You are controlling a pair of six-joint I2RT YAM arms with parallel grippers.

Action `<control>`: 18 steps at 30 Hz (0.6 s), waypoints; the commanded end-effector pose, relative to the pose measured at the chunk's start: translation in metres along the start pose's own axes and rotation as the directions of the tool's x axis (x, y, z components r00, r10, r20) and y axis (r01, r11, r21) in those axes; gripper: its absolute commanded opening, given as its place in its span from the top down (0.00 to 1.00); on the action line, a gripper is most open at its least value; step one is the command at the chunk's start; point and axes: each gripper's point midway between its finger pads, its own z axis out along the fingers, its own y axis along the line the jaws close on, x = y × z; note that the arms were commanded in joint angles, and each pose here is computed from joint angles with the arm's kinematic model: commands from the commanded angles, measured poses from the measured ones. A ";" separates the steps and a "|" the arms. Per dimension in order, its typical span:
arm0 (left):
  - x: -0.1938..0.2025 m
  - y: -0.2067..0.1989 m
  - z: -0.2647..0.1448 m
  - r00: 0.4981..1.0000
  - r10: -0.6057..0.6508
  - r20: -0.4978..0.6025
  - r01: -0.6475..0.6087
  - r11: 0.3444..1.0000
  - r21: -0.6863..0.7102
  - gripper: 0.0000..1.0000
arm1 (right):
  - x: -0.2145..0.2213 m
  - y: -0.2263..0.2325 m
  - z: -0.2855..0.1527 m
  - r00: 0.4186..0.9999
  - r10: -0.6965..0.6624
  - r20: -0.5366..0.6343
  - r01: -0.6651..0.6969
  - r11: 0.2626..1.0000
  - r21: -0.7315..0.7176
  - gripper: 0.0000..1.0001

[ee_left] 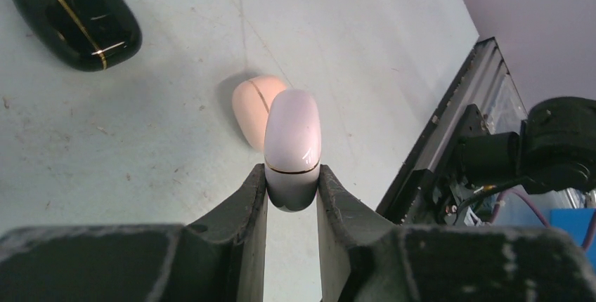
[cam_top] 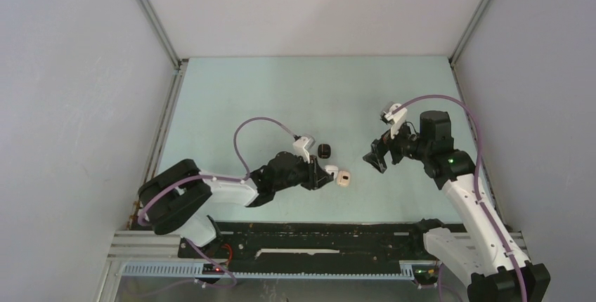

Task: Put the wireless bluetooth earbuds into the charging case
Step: Place the charging case at the center of the board.

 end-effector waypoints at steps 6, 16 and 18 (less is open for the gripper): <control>0.003 0.017 0.023 0.989 -0.141 -0.045 0.138 0.989 -0.060 0.92 | -0.002 -0.007 0.004 1.000 -0.025 0.010 0.024 1.000 0.019 0.00; 0.016 0.032 0.024 0.978 -0.189 -0.094 0.181 0.980 -0.082 0.83 | 0.001 -0.006 0.006 1.000 -0.026 -0.001 0.026 1.000 0.006 0.00; 0.018 0.033 0.023 0.975 -0.195 -0.101 0.187 0.979 -0.085 0.80 | 0.001 -0.007 0.006 1.000 -0.024 -0.002 0.024 1.000 0.006 0.00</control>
